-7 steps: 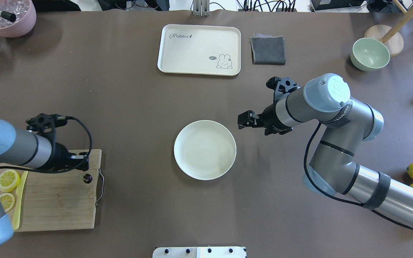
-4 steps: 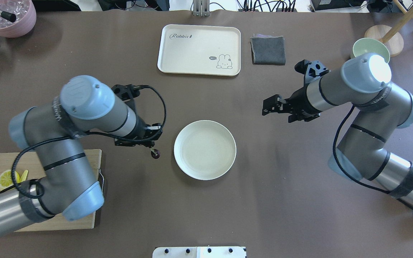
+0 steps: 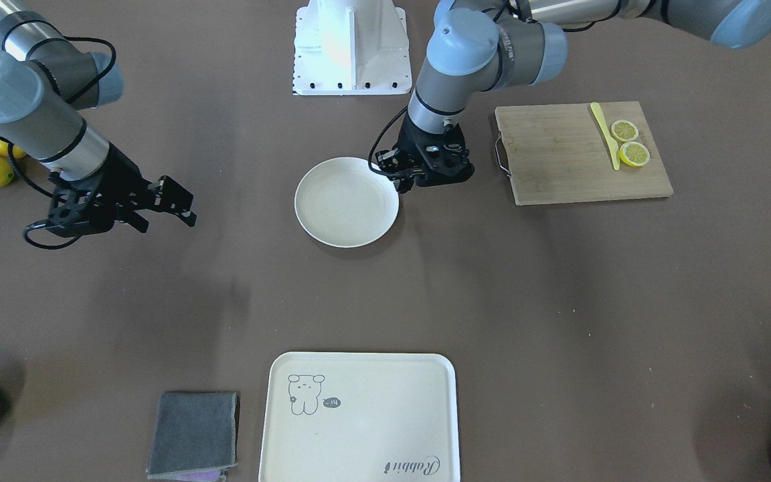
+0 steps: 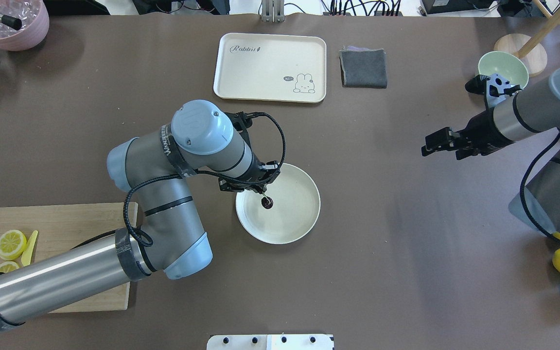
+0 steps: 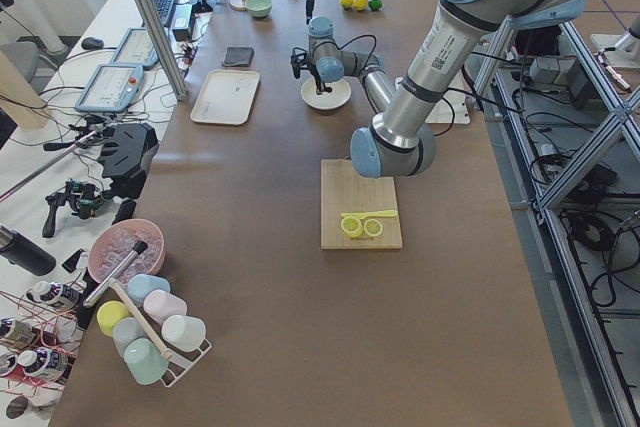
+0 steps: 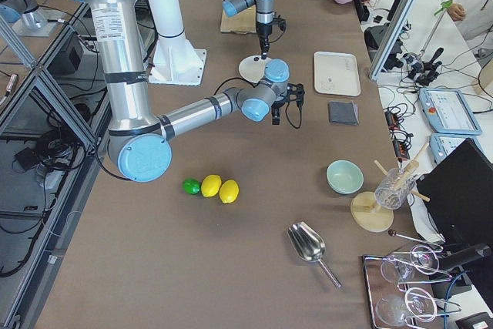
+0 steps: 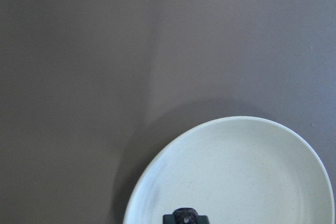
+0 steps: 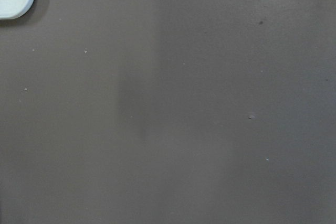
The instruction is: Place red cherry on plate
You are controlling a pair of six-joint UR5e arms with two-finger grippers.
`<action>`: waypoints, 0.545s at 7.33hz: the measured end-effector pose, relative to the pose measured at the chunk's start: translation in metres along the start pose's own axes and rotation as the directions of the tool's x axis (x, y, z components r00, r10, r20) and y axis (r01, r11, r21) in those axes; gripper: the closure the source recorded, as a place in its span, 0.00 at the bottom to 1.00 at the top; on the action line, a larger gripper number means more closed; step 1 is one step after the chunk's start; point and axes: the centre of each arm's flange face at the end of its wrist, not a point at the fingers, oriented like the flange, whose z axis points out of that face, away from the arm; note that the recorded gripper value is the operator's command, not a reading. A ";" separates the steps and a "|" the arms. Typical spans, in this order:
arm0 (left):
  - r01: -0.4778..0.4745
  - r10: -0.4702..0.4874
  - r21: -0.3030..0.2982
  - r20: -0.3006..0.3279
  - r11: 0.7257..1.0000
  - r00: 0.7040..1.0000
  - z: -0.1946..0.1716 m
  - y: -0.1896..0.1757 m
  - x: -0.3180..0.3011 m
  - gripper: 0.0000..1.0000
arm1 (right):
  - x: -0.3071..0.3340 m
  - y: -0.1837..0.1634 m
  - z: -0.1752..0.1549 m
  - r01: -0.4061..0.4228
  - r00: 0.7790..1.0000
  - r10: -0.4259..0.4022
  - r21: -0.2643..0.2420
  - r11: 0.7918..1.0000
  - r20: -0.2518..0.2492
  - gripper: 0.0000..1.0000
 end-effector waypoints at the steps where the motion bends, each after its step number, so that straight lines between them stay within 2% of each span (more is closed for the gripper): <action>1: -0.001 0.001 -0.004 -0.013 1.000 1.000 0.007 0.001 0.003 0.02 | 0.013 0.000 -0.007 0.007 1.000 -0.007 -0.002 1.000 -0.001 0.00; 3: -0.004 0.004 -0.004 -0.027 1.000 1.000 0.003 0.003 0.004 0.03 | 0.026 0.002 -0.021 0.015 1.000 -0.015 -0.001 1.000 0.004 0.00; 4: -0.003 0.003 0.009 -0.031 1.000 1.000 -0.011 -0.004 -0.015 0.02 | 0.031 0.000 -0.028 0.012 1.000 -0.012 0.007 1.000 0.004 0.00</action>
